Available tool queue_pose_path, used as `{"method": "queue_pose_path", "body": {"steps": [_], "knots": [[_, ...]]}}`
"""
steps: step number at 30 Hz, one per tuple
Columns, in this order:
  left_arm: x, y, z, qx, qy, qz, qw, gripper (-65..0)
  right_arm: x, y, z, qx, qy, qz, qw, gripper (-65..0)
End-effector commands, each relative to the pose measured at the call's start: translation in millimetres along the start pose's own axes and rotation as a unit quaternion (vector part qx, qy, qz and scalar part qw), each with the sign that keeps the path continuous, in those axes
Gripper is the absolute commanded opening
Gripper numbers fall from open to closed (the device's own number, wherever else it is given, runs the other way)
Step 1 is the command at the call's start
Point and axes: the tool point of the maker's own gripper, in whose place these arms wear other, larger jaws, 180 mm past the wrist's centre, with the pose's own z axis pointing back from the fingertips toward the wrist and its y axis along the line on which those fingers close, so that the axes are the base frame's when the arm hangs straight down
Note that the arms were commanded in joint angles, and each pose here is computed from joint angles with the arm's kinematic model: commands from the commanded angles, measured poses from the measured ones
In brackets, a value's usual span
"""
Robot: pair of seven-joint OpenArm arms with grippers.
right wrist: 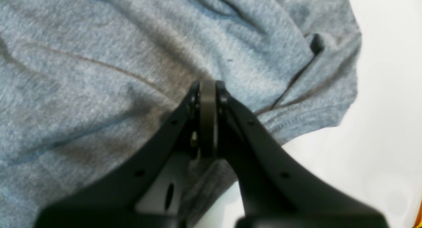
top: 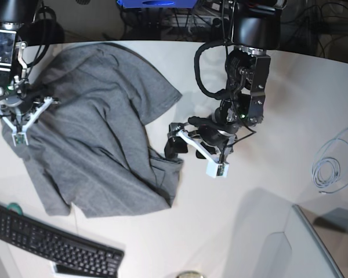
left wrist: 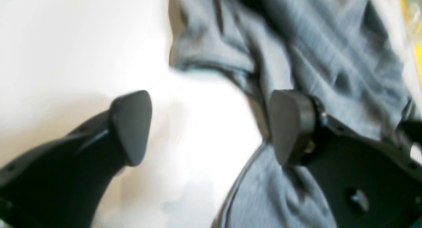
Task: Layout the t-shirt on the table in an organized manner, then fold the t-shirt properly
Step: 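Pull the hem with the left gripper away from the right gripper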
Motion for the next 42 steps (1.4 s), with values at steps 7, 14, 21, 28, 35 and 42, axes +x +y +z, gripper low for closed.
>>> {"method": "queue_pose_path", "body": {"steps": [7,14,21,28,35,42], "knots": [[18,-3,-19,-0.018,-0.036,0.04,0.998,-16.9,15,-7,2,-0.008,-0.022,0.002,0.9997,-63.5],[36,1,-31,-0.028,-0.044,0.081,0.995,-16.9,14,-7,2,-0.008,-0.021,0.002,0.9997,-63.5],[45,-6,-61,-0.026,-0.053,0.108,0.992,-17.3,12,4,2,0.024,-0.019,0.026,0.9992,-63.5],[40,-6,-69,-0.021,-0.051,0.119,0.991,-51.7,1,11,7,0.04,-0.013,0.039,0.9984,-63.6],[53,8,-64,-0.012,-0.063,0.111,0.992,-65.0,-7,63,29,0.13,-0.027,0.096,0.9864,-63.6],[74,21,-35,-0.01,-0.069,0.064,0.996,-65.0,-26,93,17,0.181,0.001,0.083,0.9801,-63.6]]}}
